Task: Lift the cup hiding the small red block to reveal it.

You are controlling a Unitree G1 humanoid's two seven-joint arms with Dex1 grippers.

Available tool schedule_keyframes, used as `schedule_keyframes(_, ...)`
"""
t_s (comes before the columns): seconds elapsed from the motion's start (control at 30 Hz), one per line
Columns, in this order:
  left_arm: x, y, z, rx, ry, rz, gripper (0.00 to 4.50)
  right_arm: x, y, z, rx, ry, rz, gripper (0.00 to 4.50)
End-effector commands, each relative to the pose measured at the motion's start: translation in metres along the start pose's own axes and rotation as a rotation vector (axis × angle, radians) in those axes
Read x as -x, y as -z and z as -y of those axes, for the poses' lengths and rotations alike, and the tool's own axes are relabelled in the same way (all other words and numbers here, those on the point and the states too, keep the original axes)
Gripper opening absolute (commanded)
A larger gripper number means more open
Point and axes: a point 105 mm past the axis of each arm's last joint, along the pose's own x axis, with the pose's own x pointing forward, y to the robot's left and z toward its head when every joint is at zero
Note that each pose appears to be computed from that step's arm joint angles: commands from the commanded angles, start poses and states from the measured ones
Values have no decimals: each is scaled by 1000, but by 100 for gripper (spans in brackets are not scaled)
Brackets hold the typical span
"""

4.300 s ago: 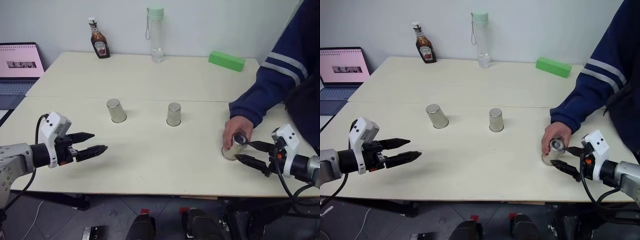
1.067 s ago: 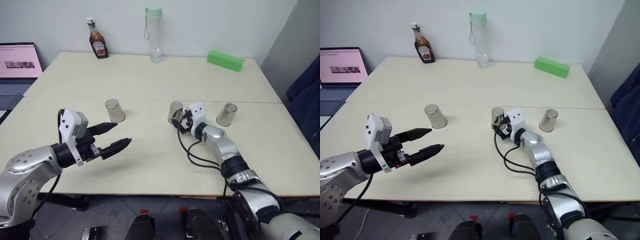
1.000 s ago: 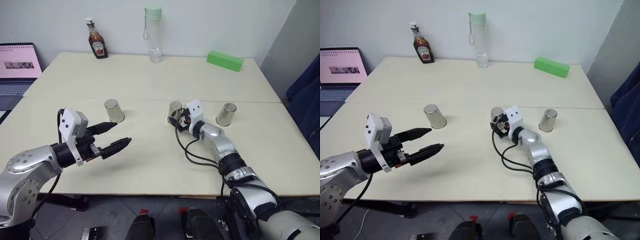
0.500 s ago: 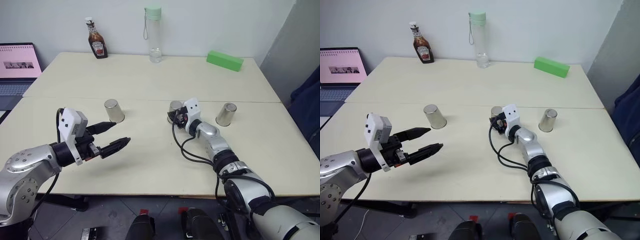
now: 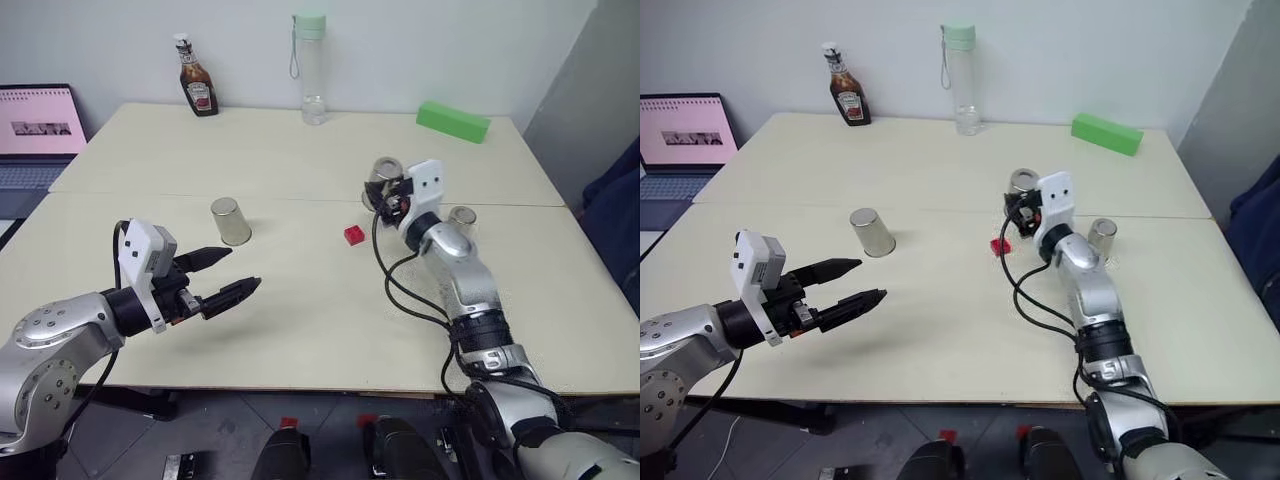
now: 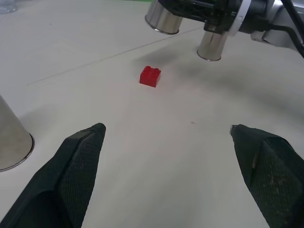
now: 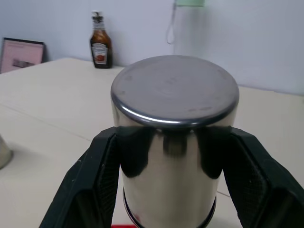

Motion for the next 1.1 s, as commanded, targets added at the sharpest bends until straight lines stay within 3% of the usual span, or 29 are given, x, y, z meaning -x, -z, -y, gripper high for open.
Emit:
schedule_keyframes(0.03, -2, -8, 4, -36, 26, 17, 450, 3, -2, 3, -6, 36, -18, 270)
schedule_keyframes(0.2, -5, -10, 1, -45, 35, 16, 450, 6, 32, 16, -52, 123, -151, 270)
schedule_keyframes(0.5, -4, -10, 1, -49, 32, 10, 450, 7, 61, 16, -118, 138, -243, 270)
schedule_keyframes(0.63, -3, -9, 1, -49, 28, 6, 450, 9, 68, 10, -127, 114, -257, 387)
schedule_keyframes(0.7, -3, -9, 1, -47, 26, 7, 450, 13, 67, 10, -111, 104, -256, 442)
schedule_keyframes(0.73, -3, -9, 2, -45, 25, 7, 450, 15, 66, 10, -103, 98, -251, 447)
schedule_keyframes(0.97, -3, -3, 8, -20, 31, 4, 450, 38, 45, -1, -120, 31, -210, 447)
schedule_keyframes(1.1, -2, 0, 9, -9, 27, 0, 450, 70, 30, -6, -107, -10, -211, 447)
